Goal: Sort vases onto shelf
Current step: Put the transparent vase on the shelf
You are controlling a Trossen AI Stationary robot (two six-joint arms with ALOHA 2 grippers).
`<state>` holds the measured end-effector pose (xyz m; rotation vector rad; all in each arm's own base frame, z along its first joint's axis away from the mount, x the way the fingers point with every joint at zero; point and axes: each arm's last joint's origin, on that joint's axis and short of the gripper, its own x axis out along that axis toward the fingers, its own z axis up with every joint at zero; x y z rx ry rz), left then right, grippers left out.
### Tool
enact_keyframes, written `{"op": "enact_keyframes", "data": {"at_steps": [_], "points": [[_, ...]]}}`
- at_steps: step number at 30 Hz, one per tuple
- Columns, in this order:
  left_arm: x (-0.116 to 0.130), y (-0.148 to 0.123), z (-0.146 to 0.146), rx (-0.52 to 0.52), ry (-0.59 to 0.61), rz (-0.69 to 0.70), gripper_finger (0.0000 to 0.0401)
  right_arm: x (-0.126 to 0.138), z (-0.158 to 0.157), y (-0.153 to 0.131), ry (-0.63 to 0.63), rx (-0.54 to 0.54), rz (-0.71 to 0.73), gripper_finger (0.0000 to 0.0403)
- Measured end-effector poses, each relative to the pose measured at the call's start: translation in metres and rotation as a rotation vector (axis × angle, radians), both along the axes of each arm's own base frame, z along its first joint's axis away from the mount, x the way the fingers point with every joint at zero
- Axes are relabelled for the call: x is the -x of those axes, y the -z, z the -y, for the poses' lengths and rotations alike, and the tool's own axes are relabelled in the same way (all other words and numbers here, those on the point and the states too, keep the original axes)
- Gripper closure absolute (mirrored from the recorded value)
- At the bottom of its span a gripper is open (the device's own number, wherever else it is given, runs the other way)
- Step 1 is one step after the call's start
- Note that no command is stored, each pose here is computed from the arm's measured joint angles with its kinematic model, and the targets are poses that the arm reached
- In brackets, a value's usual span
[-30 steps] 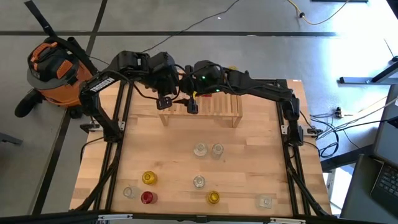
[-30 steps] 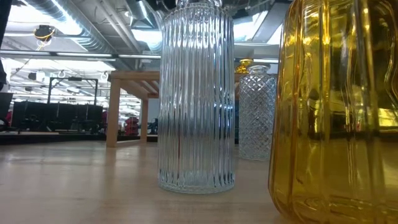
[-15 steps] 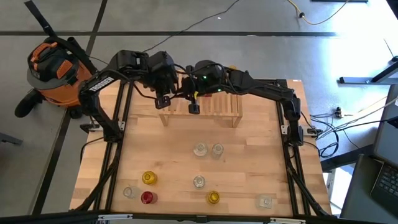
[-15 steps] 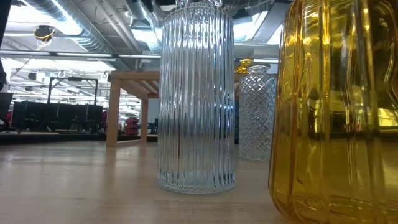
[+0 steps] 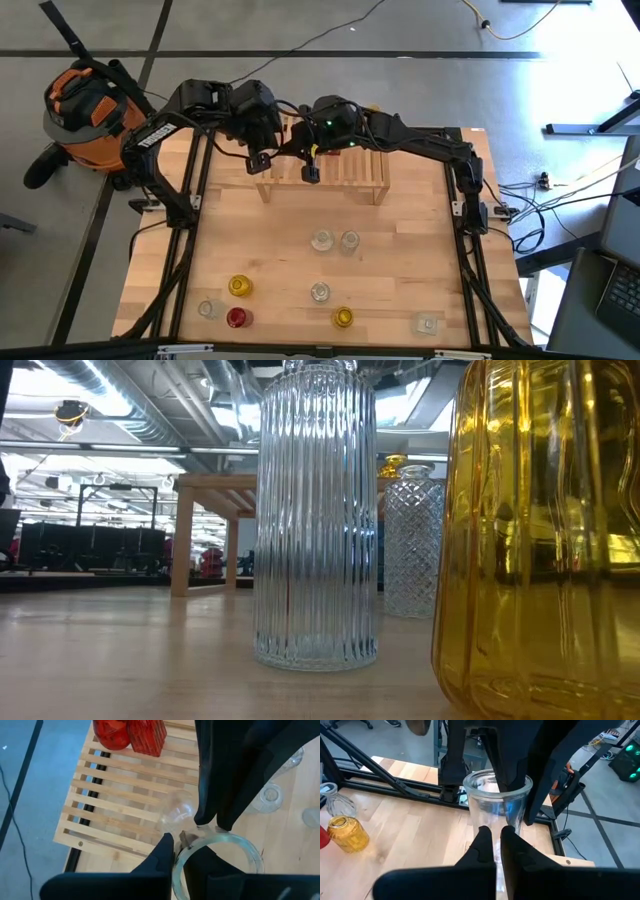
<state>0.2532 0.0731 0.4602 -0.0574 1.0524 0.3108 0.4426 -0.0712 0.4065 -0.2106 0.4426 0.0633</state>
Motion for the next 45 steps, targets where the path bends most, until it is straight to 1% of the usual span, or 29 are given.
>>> {"op": "enact_keyframes", "data": {"at_steps": [7, 10, 13, 19, 21, 22, 24, 26, 28, 30, 31, 34, 40, 45], "points": [[0.000, 0.000, 0.000, 0.006, 0.004, 0.001, 0.0387, 0.000, -0.001, 0.001, -0.020, -0.041, -0.005, 0.0398], [0.000, 0.000, 0.001, 0.011, 0.006, 0.003, 0.0387, 0.000, -0.001, 0.000, -0.030, -0.045, -0.003, 0.0382], [0.000, 0.000, 0.001, 0.011, 0.004, 0.004, 0.0387, 0.000, -0.002, 0.000, -0.041, -0.054, -0.004, 0.0342], [0.001, 0.000, 0.001, 0.020, -0.002, -0.004, 0.0387, -0.005, -0.001, 0.006, -0.002, -0.112, -0.010, 0.0227], [-0.004, -0.003, 0.001, 0.044, 0.017, 0.065, 0.0387, -0.012, -0.001, 0.013, 0.011, -0.112, -0.010, 0.0194], [-0.005, -0.004, 0.002, 0.052, 0.025, 0.075, 0.0387, -0.015, -0.002, 0.017, 0.011, -0.114, -0.020, 0.0181], [-0.004, -0.002, 0.005, 0.067, 0.034, 0.052, 0.0387, -0.023, -0.004, 0.027, 0.012, -0.117, -0.026, 0.0158], [-0.005, -0.003, 0.006, 0.061, 0.038, 0.066, 0.0387, -0.027, -0.006, 0.029, 0.019, -0.131, -0.006, 0.0145], [-0.004, -0.002, 0.006, 0.062, 0.036, 0.051, 0.0387, -0.031, -0.007, 0.030, 0.051, -0.136, 0.012, 0.0143], [-0.003, -0.001, 0.006, 0.068, 0.026, 0.041, 0.0387, -0.034, -0.009, 0.035, 0.082, -0.127, 0.002, 0.0161], [-0.003, -0.001, 0.006, 0.066, 0.020, 0.041, 0.0387, -0.035, -0.009, 0.037, 0.095, -0.123, -0.002, 0.0178], [-0.003, -0.001, 0.005, 0.063, 0.011, 0.033, 0.0384, -0.035, -0.011, 0.036, 0.092, -0.109, 0.001, 0.0247], [-0.001, -0.002, 0.006, 0.056, 0.015, 0.038, 0.0366, -0.035, -0.011, 0.034, 0.076, -0.088, 0.010, 0.0249], [0.006, -0.007, 0.007, 0.038, 0.026, 0.059, 0.0363, -0.036, -0.010, 0.032, 0.124, -0.095, 0.037, 0.0249]]}}
